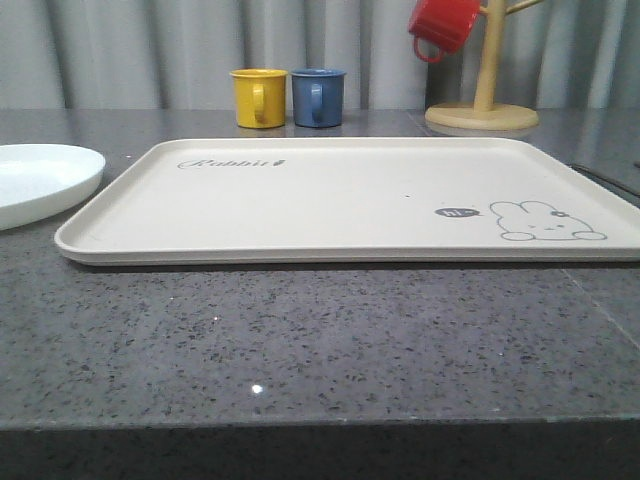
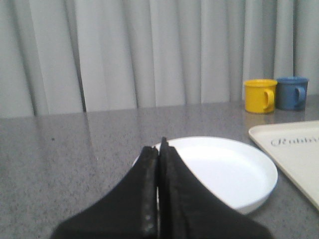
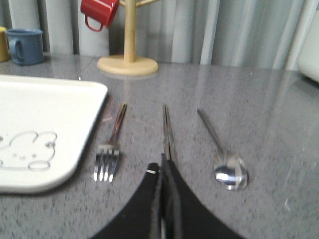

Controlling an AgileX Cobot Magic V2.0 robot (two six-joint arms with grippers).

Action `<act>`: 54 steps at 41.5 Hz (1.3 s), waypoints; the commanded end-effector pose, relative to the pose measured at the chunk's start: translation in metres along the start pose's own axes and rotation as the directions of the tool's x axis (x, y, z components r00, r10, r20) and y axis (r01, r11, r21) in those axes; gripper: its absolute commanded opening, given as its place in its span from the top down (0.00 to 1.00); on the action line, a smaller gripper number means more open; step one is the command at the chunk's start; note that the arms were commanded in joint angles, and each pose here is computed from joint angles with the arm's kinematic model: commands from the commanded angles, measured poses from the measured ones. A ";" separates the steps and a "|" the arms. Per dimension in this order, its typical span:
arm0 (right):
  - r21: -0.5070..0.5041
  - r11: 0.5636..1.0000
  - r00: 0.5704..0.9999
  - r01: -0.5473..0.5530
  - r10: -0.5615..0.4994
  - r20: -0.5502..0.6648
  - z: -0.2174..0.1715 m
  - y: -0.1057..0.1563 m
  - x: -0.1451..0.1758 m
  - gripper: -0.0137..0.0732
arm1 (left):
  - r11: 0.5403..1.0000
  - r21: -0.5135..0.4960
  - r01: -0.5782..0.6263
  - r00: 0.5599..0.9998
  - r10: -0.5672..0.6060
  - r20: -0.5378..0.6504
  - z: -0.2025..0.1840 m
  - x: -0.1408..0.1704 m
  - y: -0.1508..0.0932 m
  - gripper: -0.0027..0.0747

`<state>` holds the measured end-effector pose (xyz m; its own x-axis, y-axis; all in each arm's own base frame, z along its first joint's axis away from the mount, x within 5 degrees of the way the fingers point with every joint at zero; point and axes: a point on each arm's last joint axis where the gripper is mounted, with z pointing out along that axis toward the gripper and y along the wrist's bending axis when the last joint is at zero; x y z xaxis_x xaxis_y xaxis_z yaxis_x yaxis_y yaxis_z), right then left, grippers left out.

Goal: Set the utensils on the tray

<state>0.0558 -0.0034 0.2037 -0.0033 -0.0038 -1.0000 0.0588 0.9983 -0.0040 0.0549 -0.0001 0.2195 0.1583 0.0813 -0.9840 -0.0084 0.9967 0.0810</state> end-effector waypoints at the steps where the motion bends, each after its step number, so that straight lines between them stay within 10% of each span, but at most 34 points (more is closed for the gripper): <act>1: 0.004 1.000 0.983 0.009 -0.010 0.183 -0.009 0.000 -0.040 0.92 | 1.000 -0.022 0.011 0.978 -0.007 0.206 -0.005 -0.034 0.003 0.99; 10: 0.011 1.000 0.982 0.007 -0.009 0.188 -0.024 -0.001 -0.096 0.92 | 1.000 -0.027 0.006 0.953 0.002 0.301 -0.010 -0.094 0.008 0.99; 20: 0.015 1.000 0.999 0.007 -0.007 0.052 -0.006 -0.002 -0.147 0.92 | 0.994 -0.017 -0.109 0.992 0.110 0.066 0.020 -0.128 0.011 0.99; 38: 0.014 1.000 0.999 0.008 -0.007 -0.045 0.019 -0.002 -0.152 0.83 | 0.996 0.003 -0.094 0.995 0.094 -0.040 0.047 -0.131 0.011 0.97; 54: 0.014 1.000 0.998 0.008 -0.007 -0.058 0.019 -0.002 -0.151 0.14 | 0.999 0.009 -0.035 0.999 0.035 -0.042 0.047 -0.131 0.010 0.05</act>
<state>0.0743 -0.0055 0.3381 -0.1519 0.0058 -0.9884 0.0700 0.9975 -0.0049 0.0804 -0.0005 0.3385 0.0136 0.1405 -0.9900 0.0040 0.9901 0.1406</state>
